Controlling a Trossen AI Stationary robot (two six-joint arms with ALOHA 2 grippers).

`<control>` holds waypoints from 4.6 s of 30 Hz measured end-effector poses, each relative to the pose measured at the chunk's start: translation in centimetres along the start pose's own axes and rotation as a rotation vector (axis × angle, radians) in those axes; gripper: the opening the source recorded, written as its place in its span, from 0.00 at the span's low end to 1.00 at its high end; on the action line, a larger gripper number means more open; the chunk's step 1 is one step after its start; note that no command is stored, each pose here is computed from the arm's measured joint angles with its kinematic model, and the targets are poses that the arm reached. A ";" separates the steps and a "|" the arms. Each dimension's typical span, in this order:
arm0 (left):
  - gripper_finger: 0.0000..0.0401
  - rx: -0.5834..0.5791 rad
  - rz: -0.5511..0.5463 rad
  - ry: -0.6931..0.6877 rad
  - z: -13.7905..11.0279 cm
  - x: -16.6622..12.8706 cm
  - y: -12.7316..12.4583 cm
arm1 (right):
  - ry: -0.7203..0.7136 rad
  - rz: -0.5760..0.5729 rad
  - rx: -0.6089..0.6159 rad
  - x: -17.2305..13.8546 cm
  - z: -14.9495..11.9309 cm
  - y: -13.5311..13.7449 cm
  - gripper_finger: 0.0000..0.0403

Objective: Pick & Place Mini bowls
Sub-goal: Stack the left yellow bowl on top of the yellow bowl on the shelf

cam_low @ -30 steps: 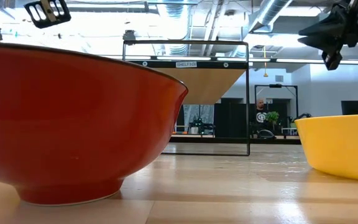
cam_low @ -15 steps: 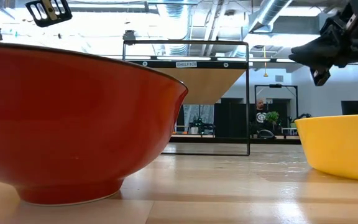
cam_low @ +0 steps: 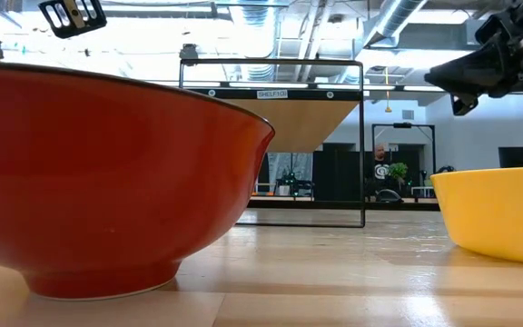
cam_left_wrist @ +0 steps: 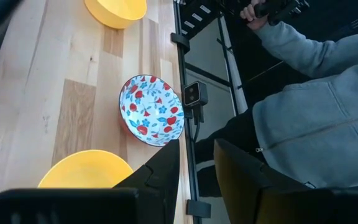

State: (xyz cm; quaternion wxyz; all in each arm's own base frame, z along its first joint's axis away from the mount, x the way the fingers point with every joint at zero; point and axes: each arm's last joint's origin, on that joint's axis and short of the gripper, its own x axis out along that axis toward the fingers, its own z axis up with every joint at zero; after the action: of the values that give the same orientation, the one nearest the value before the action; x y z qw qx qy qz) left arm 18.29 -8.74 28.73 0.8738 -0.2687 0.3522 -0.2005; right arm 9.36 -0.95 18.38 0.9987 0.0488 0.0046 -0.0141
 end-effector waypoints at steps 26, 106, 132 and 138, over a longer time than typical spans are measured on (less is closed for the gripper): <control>0.25 -0.026 -0.125 0.413 -3.9 5.6 -1.5 | 0.013 0.020 0.042 0.0 -0.1 0.2 0.18; 0.25 0.688 0.182 0.566 -9.1 10.0 -0.6 | 0.011 0.017 0.027 0.0 -0.1 0.2 0.18; 0.25 0.698 0.236 0.606 -10.1 12.2 0.4 | 0.019 0.016 0.027 0.0 -0.2 0.2 0.18; 0.25 0.698 0.247 0.620 -10.4 12.7 0.7 | 0.019 0.016 0.027 0.0 -0.2 0.2 0.18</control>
State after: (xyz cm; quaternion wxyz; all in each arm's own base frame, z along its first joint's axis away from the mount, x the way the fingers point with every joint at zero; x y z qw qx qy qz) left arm 19.42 -18.46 15.50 0.7828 0.1568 0.5372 -0.2720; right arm 9.37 -0.77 18.24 0.9979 0.0624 0.0136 -0.0058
